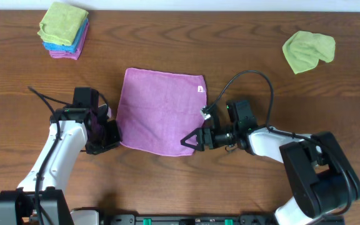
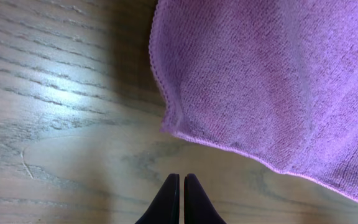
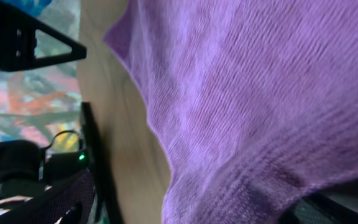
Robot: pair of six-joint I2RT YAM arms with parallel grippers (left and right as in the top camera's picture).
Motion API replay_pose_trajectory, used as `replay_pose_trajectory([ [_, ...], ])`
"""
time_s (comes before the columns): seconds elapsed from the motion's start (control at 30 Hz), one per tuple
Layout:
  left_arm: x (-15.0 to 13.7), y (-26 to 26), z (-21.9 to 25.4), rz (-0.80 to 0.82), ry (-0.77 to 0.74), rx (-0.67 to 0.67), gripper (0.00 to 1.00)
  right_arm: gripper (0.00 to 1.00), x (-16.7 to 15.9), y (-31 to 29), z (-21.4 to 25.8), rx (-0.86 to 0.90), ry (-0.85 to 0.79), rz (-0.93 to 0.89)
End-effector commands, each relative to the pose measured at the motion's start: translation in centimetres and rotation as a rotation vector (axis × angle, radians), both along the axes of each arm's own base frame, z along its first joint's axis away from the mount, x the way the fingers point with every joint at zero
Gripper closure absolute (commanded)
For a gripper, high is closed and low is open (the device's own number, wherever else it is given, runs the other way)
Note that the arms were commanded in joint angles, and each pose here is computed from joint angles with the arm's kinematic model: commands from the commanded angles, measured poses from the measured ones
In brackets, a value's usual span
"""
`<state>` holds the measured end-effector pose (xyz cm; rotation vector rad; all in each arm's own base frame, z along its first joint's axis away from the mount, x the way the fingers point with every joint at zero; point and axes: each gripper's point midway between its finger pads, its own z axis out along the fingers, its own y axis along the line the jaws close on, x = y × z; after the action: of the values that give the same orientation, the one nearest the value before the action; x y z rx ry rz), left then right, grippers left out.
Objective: Fold the cloth
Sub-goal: 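Grasp the near left and right corners of the pink cloth with both grippers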
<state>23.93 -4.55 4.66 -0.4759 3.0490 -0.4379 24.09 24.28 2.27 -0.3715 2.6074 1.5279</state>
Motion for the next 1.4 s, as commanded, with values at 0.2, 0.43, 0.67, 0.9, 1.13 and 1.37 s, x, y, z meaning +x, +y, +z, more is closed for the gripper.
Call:
replay_pose_trajectory([
  [0.2,0.7,0.9,-0.2,0.017,-0.027,0.049,0.94,0.20,-2.9,-1.6,-3.0,-0.123,0.162,-0.046],
  [0.43,1.0,0.9,-0.2,0.018,-0.040,0.052,0.94,0.22,-2.1,-1.8,0.1,-0.130,0.080,-0.080],
  [0.67,1.5,0.9,-0.1,0.029,-0.055,0.051,0.94,0.30,-2.2,-2.0,0.7,-0.155,0.061,-0.090],
  [0.9,0.9,1.7,-0.3,0.033,-0.032,0.095,0.94,0.27,-3.2,-3.3,-1.1,-0.275,0.108,-0.112],
  [1.13,0.5,2.6,-0.7,0.055,-0.012,0.148,0.93,0.28,-3.8,-3.3,-1.6,-0.319,0.107,-0.100],
  [1.37,0.6,0.9,-2.4,0.066,-0.052,0.046,0.78,0.28,-3.7,-3.2,-1.6,-0.318,0.103,-0.103],
])
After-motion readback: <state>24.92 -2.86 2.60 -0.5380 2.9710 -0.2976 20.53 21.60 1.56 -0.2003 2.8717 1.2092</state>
